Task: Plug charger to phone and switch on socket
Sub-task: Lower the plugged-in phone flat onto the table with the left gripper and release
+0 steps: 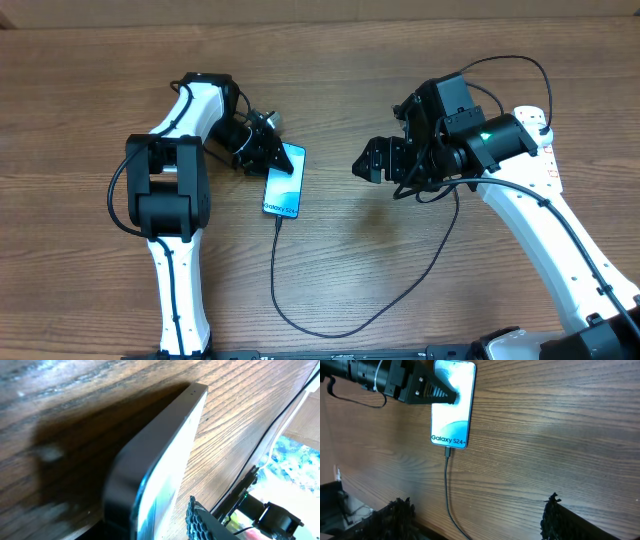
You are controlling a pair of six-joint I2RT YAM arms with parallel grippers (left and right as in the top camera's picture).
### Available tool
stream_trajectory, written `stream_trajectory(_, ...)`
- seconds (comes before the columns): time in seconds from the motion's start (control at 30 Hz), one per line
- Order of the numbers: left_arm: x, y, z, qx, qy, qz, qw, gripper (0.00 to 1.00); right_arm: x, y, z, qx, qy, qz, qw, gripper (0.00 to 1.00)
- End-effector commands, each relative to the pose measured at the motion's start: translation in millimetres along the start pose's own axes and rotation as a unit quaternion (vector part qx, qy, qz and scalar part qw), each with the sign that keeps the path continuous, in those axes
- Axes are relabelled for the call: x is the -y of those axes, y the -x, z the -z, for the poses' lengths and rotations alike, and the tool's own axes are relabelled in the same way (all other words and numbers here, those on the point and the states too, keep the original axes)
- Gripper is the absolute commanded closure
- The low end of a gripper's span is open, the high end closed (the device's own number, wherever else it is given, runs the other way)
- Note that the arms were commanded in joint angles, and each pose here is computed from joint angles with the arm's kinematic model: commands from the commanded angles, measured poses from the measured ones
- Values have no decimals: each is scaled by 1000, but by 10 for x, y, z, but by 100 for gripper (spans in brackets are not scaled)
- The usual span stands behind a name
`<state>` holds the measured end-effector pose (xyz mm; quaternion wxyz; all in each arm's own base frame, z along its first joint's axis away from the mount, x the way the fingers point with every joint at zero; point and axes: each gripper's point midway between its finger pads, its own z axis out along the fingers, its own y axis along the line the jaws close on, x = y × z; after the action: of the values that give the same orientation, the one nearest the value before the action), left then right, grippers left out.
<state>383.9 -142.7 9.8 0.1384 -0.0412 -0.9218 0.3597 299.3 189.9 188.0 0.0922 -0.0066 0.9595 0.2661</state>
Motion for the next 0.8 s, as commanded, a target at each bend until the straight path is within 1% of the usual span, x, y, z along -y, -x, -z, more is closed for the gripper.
stream_trajectory(0.0, -293, -29, -31, -13, 70, 29, 997, 60, -14, 23, 3, 4, -2, 18, 1000, 14)
stream_trajectory(0.13, -327, -30, -25, -13, 80, 41, 996, 60, -14, 23, 3, 4, -3, 18, 1000, 13)
stream_trajectory(0.3, -524, -62, 22, -15, 140, 75, 987, 58, -14, 24, 3, 4, -3, 20, 1000, 12)
stream_trajectory(0.47, -649, -61, 64, -8, 177, 103, 979, 53, -12, 18, 3, 3, -3, 26, 1000, 11)
stream_trajectory(0.67, -673, -43, 121, 0, 178, 104, 979, 53, -1, -2, 3, -1, -5, 30, 1000, 10)
stream_trajectory(0.77, -642, -17, 229, 13, 186, 98, 977, 51, -2, 0, 3, 0, -5, 30, 1000, 10)
